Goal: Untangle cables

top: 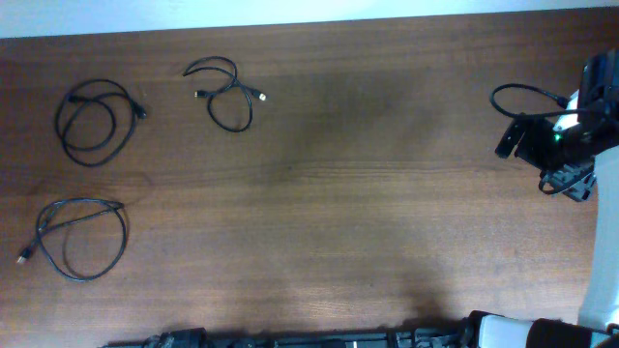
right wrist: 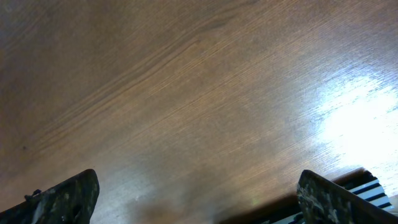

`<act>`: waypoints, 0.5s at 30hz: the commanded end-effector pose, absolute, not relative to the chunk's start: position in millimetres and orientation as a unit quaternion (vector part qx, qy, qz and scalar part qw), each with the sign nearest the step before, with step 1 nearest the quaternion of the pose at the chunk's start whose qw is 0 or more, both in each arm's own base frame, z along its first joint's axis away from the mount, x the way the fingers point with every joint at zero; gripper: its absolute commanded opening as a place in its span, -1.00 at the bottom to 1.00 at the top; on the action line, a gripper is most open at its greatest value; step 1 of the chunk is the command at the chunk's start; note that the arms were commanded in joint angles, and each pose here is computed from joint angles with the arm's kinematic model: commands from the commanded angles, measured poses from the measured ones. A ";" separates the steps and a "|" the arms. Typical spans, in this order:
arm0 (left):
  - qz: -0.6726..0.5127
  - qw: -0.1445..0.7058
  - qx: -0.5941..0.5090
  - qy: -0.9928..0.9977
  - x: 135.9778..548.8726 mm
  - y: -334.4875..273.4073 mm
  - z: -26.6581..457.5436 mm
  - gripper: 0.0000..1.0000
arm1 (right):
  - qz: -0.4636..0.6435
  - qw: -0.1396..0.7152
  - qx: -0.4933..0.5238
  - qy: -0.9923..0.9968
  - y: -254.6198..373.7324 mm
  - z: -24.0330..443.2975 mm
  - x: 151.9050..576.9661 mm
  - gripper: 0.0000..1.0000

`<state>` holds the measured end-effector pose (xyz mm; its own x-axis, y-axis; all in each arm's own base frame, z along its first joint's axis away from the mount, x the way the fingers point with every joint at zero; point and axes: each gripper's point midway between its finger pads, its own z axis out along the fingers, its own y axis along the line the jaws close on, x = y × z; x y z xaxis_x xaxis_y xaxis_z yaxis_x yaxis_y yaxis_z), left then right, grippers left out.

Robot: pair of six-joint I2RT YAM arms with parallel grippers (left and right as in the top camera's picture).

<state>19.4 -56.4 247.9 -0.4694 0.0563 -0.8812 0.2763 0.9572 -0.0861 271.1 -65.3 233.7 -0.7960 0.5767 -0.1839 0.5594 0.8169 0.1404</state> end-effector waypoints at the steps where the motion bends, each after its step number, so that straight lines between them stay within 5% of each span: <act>1: -0.115 0.512 0.117 0.843 16.0 -58.8 249.8 0.98 | 0.041 0.106 0.305 0.946 -65.0 231.8 270.8 0.97; 9: -0.115 0.524 0.121 0.835 18.8 -59.4 255.9 0.98 | 0.041 0.106 0.305 0.946 -65.0 231.8 270.8 0.97; 15: -0.049 0.697 0.119 0.705 72.9 -43.5 350.0 0.98 | 0.041 0.106 0.305 0.946 -65.0 231.8 270.8 0.97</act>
